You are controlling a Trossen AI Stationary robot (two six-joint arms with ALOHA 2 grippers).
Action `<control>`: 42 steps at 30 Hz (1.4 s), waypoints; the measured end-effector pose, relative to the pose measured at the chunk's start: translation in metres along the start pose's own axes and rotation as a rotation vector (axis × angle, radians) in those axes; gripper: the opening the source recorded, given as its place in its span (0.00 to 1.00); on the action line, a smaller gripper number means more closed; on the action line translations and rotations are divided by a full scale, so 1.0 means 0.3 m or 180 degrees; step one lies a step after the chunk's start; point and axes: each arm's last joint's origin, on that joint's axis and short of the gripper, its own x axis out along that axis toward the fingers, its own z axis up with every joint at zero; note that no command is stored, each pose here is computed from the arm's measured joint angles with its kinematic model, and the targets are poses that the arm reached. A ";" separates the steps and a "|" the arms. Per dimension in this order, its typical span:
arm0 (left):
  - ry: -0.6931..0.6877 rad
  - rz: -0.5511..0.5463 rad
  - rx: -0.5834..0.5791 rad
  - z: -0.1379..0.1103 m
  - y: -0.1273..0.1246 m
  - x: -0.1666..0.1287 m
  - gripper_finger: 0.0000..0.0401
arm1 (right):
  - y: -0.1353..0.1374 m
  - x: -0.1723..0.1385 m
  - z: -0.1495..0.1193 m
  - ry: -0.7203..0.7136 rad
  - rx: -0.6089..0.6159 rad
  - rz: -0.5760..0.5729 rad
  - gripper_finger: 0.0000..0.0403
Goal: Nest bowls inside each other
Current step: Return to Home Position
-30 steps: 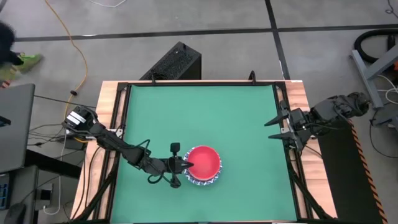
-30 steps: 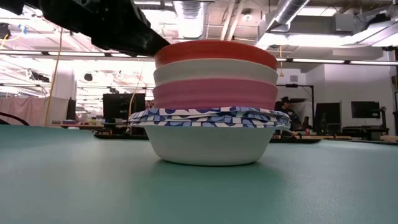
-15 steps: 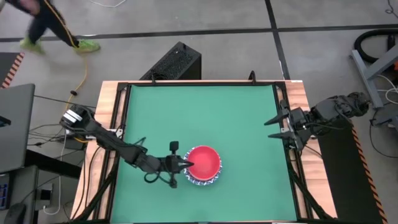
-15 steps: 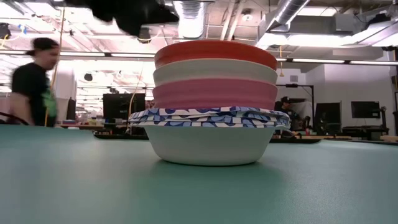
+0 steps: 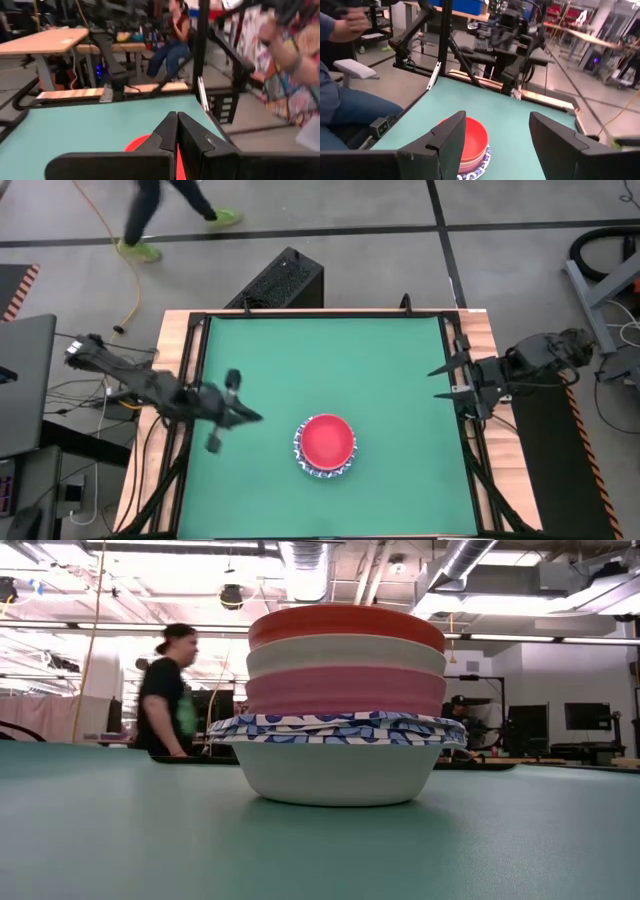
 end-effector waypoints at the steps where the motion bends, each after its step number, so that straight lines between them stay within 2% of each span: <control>1: -0.0047 0.0003 -0.0062 0.016 0.018 -0.036 0.00 | -0.002 -0.008 0.000 -0.0026 -0.0031 -0.0001 0.59; 5: -0.0228 0.0063 -0.0155 0.056 0.073 -0.174 0.00 | -0.011 -0.049 -0.010 -0.0129 -0.0022 -0.0017 0.59; 9: -0.0328 0.0031 -0.0190 0.066 0.099 -0.274 0.00 | -0.012 -0.084 -0.072 -0.0231 0.0022 -0.0041 0.59; 15: -0.0298 0.0032 -0.0224 0.051 0.117 -0.355 0.00 | -0.006 -0.131 -0.200 -0.0675 0.0104 -0.0136 0.59; 21: -0.0335 0.0034 -0.0236 0.041 0.131 -0.416 0.00 | -0.007 -0.188 -0.295 -0.1173 0.0354 -0.0206 0.59; 27: -0.0308 0.0336 -0.0144 0.011 0.144 -0.430 0.00 | -0.007 -0.169 -0.315 -0.0951 0.0410 -0.0429 0.59; 31: -0.0352 0.0586 -0.0115 -0.079 0.147 -0.401 0.00 | -0.006 -0.165 -0.319 -0.0904 0.0409 -0.0437 0.59; 39: -0.0535 0.0486 -0.0342 -0.243 0.143 -0.377 0.00 | -0.004 -0.162 -0.334 -0.0880 0.0434 -0.0473 0.59; 42: -0.0531 0.0461 -0.0410 -0.272 0.139 -0.360 0.00 | 0.002 -0.143 -0.353 -0.0795 0.0419 -0.0520 0.59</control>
